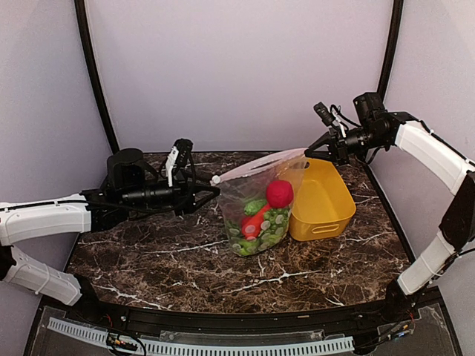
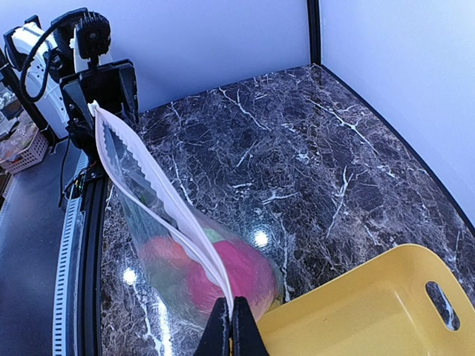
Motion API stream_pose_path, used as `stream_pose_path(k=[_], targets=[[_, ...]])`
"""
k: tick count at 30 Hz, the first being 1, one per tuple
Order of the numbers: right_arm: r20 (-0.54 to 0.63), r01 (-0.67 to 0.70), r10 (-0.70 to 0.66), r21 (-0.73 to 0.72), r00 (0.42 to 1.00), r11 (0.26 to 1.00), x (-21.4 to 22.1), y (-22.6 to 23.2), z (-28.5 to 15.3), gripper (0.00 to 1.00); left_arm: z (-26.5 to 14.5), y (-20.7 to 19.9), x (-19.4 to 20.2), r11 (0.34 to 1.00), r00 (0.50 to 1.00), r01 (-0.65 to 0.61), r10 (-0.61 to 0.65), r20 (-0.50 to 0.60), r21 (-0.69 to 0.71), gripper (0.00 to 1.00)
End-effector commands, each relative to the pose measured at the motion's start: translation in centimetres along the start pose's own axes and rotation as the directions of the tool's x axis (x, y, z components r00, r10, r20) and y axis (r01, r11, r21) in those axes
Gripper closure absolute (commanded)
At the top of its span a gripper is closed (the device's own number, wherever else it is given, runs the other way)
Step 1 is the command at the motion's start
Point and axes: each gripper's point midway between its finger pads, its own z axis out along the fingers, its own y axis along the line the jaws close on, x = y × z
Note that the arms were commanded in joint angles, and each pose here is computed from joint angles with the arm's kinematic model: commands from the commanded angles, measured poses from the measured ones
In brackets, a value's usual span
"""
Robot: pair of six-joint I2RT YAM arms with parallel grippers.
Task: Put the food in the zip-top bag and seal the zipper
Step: Pass from the right arm to the left
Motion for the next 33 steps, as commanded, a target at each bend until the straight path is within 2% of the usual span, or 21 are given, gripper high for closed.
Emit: stream_pose_path(k=[1,8,15,16,19,22,25,33], targets=[[0.025,0.026,-0.026,0.005,0.999,1.000,-1.1,-0.2,-0.2,1.00,0.3,-1.0,-2.2,0.998,0.998,-0.038,0.035,0.060,0.044,0.57],[0.023,0.029,-0.029,0.008,0.999,1.000,-1.1,-0.3,-0.2,1.00,0.8,-0.5,-2.2,0.999,0.998,-0.042,0.041,0.056,0.025,0.80],[0.019,0.028,-0.028,0.005,0.999,1.000,-1.1,0.0,-0.3,1.00,0.4,-0.2,-2.3,0.999,0.996,-0.052,0.052,0.066,0.001,0.93],[0.013,0.031,-0.031,0.001,0.999,1.000,-1.1,0.1,-0.4,0.98,0.2,-0.3,-2.7,0.998,0.995,-0.059,0.059,0.078,-0.002,0.94],[0.003,0.081,-0.081,-0.016,0.997,0.997,-2.9,1.4,-1.0,0.67,-0.2,-0.6,-3.3,0.997,0.993,-0.077,0.077,0.090,-0.002,0.97],[-0.020,0.163,-0.164,-0.045,0.986,0.986,-5.3,3.8,-0.2,0.53,-0.2,-1.1,-3.3,0.995,0.992,-0.102,0.101,0.070,0.022,0.98],[-0.036,0.218,-0.223,-0.106,0.974,0.970,-6.8,6.5,2.2,0.50,0.1,-1.7,-3.5,0.989,0.989,-0.141,0.139,0.055,0.041,0.99],[-0.074,0.200,-0.234,-0.313,0.970,0.929,-7.5,11.9,10.2,0.51,0.6,-2.8,-3.9,0.981,0.983,-0.183,0.180,0.047,0.069,0.99]])
